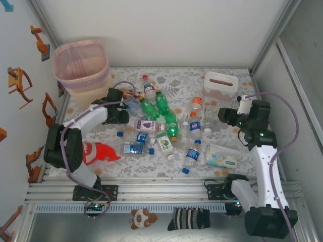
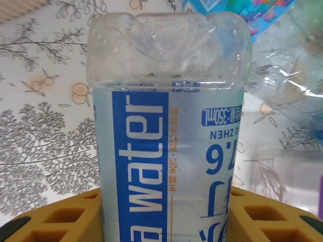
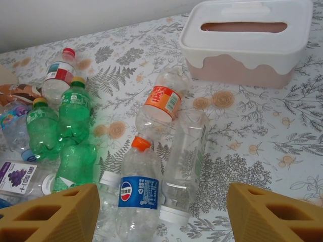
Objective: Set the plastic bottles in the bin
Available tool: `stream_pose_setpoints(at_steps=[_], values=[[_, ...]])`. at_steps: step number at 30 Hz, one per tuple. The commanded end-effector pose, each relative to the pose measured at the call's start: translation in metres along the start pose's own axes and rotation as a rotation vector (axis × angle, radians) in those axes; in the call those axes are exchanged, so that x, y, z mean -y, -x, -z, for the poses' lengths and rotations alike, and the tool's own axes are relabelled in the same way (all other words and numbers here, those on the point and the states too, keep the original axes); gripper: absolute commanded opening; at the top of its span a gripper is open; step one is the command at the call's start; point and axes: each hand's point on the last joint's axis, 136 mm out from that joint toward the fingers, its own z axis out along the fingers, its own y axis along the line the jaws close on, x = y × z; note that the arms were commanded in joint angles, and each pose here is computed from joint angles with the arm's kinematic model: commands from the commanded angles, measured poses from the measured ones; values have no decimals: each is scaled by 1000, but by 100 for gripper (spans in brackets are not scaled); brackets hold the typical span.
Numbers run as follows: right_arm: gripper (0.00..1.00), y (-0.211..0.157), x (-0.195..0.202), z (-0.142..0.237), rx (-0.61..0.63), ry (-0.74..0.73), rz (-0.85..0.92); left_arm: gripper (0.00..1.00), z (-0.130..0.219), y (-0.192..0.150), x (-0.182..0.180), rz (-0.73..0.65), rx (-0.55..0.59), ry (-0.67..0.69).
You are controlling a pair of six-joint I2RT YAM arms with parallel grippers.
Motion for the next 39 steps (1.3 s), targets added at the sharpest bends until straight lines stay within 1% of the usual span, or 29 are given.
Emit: stream_pose_setpoints(at_steps=[1, 4, 9, 15, 20, 25, 29, 35, 39], values=[[67, 14, -13, 5, 37, 48, 19, 49, 35, 15, 1, 8, 68, -2], [67, 18, -15, 7, 50, 55, 16, 49, 63, 23, 5, 4, 126, -30], [67, 26, -20, 16, 80, 60, 30, 48, 118, 44, 9, 13, 267, -82], [67, 28, -22, 25, 99, 53, 38, 47, 184, 75, 0, 14, 438, -67], [67, 31, -21, 27, 114, 41, 31, 47, 232, 102, -19, 15, 586, 32], [67, 37, -20, 30, 136, 28, 14, 47, 274, 126, -37, -6, 706, 138], [67, 44, -20, 30, 151, 27, 3, 46, 304, 146, -47, -11, 808, 190], [67, 55, -18, 27, 161, 18, -3, 42, 335, 174, -67, 21, 932, 263], [66, 61, -18, 27, 181, 18, -12, 41, 346, 193, -79, 21, 1041, 364]])
